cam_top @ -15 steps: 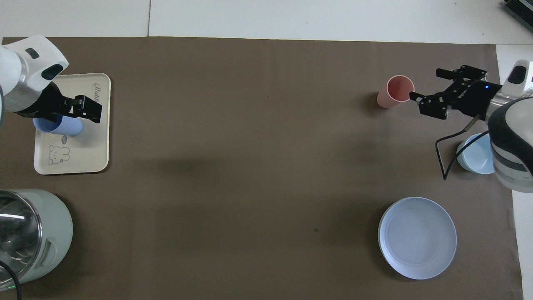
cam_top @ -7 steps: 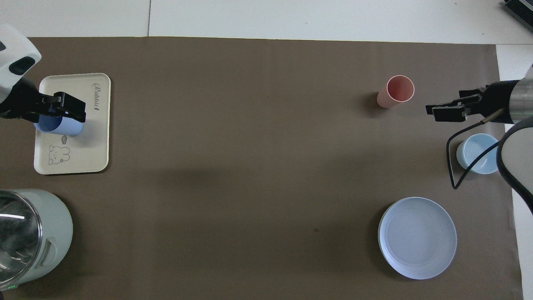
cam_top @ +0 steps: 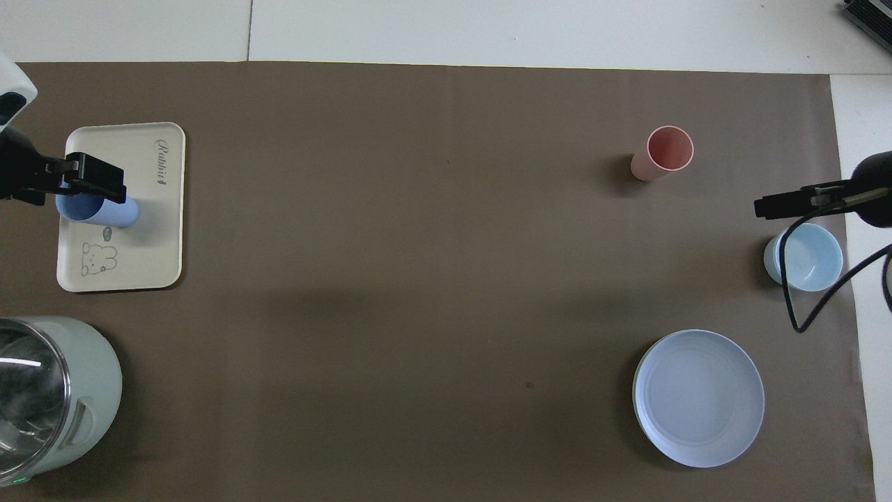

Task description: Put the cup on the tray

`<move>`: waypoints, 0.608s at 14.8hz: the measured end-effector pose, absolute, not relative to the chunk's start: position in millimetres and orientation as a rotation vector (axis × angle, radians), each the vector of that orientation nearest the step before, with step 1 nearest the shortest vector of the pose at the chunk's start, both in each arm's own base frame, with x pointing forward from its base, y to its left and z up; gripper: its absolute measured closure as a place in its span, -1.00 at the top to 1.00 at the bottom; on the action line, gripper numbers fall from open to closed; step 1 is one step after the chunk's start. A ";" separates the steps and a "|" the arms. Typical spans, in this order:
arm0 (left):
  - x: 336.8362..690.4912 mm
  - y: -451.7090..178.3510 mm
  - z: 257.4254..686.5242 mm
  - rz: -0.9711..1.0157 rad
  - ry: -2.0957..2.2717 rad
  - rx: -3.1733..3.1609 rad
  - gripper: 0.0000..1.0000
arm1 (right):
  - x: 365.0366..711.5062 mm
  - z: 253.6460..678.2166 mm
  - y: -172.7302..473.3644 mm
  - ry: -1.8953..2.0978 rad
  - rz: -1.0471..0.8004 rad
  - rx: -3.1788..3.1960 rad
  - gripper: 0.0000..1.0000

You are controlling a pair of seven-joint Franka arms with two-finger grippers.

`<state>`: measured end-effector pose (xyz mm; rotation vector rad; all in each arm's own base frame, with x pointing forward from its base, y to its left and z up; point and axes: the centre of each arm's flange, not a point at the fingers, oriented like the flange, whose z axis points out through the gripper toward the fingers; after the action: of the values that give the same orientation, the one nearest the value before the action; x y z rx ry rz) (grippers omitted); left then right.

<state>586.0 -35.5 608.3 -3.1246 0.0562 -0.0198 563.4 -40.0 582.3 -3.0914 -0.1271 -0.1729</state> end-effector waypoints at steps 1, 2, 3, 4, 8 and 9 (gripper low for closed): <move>586.0 -35.5 608.3 -0.020 0.056 -3.125 1.00 | 559.2 593.5 -39.8 -0.068 -0.133 -3.102 1.00; 586.0 -35.5 608.1 -0.019 0.056 -3.125 1.00 | 555.0 604.7 -39.2 -0.036 -0.100 -3.105 1.00; 586.0 -35.5 608.1 -0.019 0.056 -3.125 1.00 | 550.3 615.9 -38.8 -0.020 -0.065 -3.106 1.00; 586.0 -35.5 608.1 -0.019 0.056 -3.125 1.00 | 544.8 627.0 -38.5 -0.014 -0.025 -3.106 1.00; 586.2 -30.5 608.0 -0.019 0.033 -3.125 1.00 | 528.9 652.6 -36.6 -0.021 0.066 -3.111 1.00; 586.4 -24.9 607.6 -0.017 0.018 -3.126 1.00 | 529.0 652.7 -37.7 -0.022 0.068 -3.135 1.00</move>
<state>586.4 -24.9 607.6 -3.1256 0.0178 -0.0170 529.0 -37.7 652.7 -3.1351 -0.0217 0.0677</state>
